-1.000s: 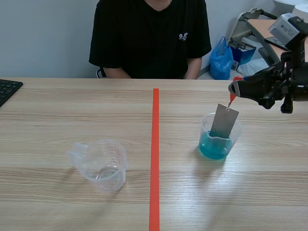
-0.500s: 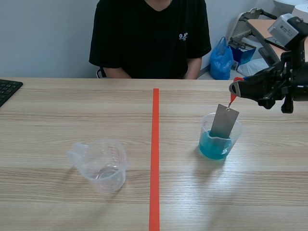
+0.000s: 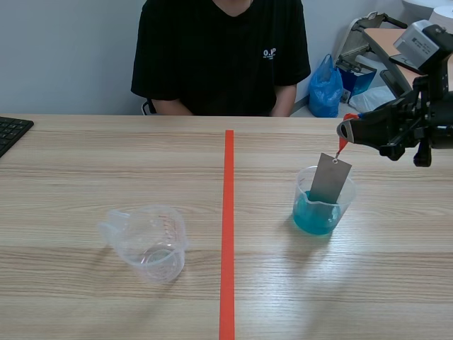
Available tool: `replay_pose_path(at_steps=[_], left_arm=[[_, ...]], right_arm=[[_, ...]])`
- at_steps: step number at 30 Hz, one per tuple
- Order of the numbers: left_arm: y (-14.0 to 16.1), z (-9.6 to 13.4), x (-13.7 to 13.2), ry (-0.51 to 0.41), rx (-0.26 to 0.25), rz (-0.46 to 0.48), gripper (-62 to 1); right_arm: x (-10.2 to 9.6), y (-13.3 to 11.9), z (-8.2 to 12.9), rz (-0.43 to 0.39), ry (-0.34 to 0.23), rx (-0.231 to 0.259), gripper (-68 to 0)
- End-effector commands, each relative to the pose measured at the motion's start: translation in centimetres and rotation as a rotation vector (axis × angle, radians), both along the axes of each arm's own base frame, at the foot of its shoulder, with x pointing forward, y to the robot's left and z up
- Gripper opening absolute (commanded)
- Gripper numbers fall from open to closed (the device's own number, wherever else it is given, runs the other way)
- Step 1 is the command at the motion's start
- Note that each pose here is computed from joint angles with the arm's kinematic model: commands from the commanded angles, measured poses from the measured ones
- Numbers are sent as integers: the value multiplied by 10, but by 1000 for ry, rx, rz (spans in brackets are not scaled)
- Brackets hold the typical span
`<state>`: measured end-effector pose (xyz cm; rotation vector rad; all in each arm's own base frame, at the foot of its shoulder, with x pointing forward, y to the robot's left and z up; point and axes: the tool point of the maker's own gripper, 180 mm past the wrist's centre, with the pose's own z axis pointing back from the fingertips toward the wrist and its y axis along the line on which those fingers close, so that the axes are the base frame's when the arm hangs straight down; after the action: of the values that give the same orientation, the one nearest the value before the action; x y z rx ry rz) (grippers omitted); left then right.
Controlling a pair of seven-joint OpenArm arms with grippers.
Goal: Do the redox reaction experiment.
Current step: 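Hold the plate still in the solution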
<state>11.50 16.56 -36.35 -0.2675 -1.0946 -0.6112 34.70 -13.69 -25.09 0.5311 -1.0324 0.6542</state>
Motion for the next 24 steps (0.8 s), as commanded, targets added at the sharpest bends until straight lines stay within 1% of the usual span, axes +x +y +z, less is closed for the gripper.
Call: replay_pose_path(at_steps=[1,20,24], left_arm=[[2,8,5,-33,-3,-2,-573],[2,8,5,-33,-3,-2,-573],[2,8,5,-33,-3,-2,-573]], right_arm=[[1,-1,4,15,-13,-22,-660],[1,-1,5,15,-13,-18,-660],[3,-3,10,9,-27,-18,-660]])
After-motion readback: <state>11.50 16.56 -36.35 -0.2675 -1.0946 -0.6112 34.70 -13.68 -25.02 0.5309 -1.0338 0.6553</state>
